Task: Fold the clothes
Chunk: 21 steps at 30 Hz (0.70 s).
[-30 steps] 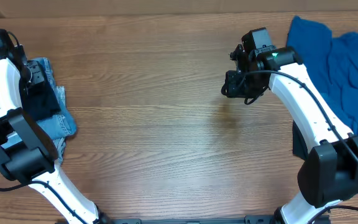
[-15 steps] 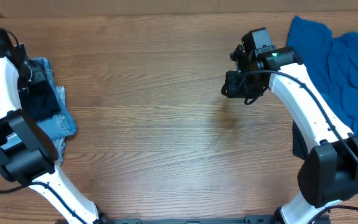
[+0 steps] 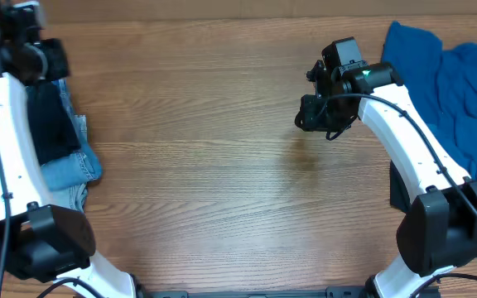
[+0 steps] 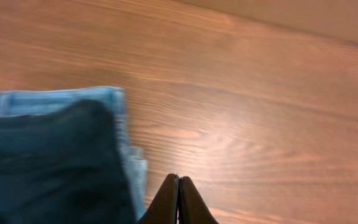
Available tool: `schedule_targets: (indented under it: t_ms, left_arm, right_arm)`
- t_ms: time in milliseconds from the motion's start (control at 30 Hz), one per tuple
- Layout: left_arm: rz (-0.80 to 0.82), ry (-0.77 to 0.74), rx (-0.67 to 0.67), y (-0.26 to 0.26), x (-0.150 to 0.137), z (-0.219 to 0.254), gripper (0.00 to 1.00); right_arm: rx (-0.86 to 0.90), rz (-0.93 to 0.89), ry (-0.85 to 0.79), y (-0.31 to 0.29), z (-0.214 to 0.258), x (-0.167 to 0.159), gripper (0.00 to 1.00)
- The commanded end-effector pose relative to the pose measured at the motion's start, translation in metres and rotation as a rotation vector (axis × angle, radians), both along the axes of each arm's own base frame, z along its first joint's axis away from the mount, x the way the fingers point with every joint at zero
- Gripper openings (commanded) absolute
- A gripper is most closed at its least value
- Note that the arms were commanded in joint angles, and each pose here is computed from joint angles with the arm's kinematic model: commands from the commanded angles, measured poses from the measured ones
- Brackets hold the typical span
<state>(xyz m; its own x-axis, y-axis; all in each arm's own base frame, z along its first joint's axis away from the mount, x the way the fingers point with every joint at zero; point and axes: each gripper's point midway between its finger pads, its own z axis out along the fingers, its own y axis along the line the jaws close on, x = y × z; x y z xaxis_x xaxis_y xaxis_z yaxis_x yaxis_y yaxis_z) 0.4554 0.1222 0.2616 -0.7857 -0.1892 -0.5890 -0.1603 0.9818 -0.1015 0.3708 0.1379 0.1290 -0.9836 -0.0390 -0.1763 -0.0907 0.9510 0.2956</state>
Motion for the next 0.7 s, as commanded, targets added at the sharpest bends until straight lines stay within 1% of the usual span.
schedule_targets:
  t_ms: [0,33,100,133,167,200,233,267,300,333,367,400,433,467,533,567,600,667]
  left_arm:
    - [-0.133,0.057,0.034,-0.046,-0.006,-0.004,0.04]
    - [-0.189,0.058,0.032,-0.066,-0.010,0.001,0.04]
    - [-0.321,0.046,0.053,-0.114,-0.019,0.013,0.04]
    - [-0.406,0.043,0.070,-0.145,-0.024,0.016,0.04]
    - [-0.496,0.055,0.088,-0.173,-0.030,0.014,0.04]
    - [-0.561,0.066,0.100,-0.192,-0.036,0.012,0.13]
    - [-0.610,0.070,0.112,-0.211,-0.040,0.011,0.18]
    - [-0.623,0.069,0.112,-0.221,-0.042,0.012,0.39]
    - [-0.580,0.070,0.079,-0.224,-0.042,0.012,0.61]
    - [-0.537,0.073,0.054,-0.224,-0.041,0.013,1.00]
    - [-0.354,0.093,0.033,-0.205,-0.037,0.011,1.00]
    - [-0.253,0.102,0.008,-0.193,-0.035,0.011,1.00]
    - [-0.189,0.107,-0.032,-0.187,-0.035,0.011,1.00]
    - [-0.152,0.115,-0.084,-0.184,-0.035,0.010,1.00]
    - [-0.171,0.147,-0.142,-0.187,-0.042,0.008,1.00]
    - [-0.172,0.156,-0.127,-0.184,-0.044,0.007,1.00]
    - [-0.140,0.157,-0.054,-0.164,-0.043,0.005,1.00]
    - [-0.149,0.145,-0.043,-0.161,-0.043,0.008,1.00]
  right_arm:
    - [-0.021,-0.005,-0.024,-0.005,0.009,0.001,0.33]
    - [-0.037,-0.010,-0.029,-0.008,0.009,0.002,0.31]
    - [-0.041,-0.026,-0.050,-0.014,0.014,0.006,0.31]
    - [-0.043,-0.050,-0.070,-0.022,0.022,0.009,0.29]
    - [-0.055,-0.112,-0.100,-0.037,0.034,0.015,0.29]
    - [-0.060,-0.134,-0.122,-0.044,0.042,0.017,0.30]
    - [-0.065,-0.175,-0.170,-0.060,0.060,0.021,0.33]
    - [-0.077,-0.211,-0.211,-0.075,0.073,0.022,0.36]
    - [-0.079,-0.236,-0.244,-0.084,0.084,0.023,0.42]
    - [-0.076,-0.255,-0.275,-0.092,0.094,0.023,0.73]
    - [-0.073,-0.264,-0.310,-0.097,0.103,0.024,1.00]
    - [-0.072,-0.254,-0.332,-0.098,0.108,0.025,1.00]
    - [-0.087,-0.207,-0.352,-0.098,0.110,0.025,1.00]
    - [-0.104,-0.173,-0.366,-0.099,0.112,0.025,1.00]
    - [-0.122,-0.202,-0.376,-0.105,0.114,0.027,1.00]
    - [-0.133,-0.230,-0.382,-0.110,0.116,0.029,1.00]
    - [-0.128,-0.264,-0.373,-0.114,0.117,0.028,1.00]
    - [-0.142,-0.306,-0.361,-0.121,0.120,0.020,0.98]
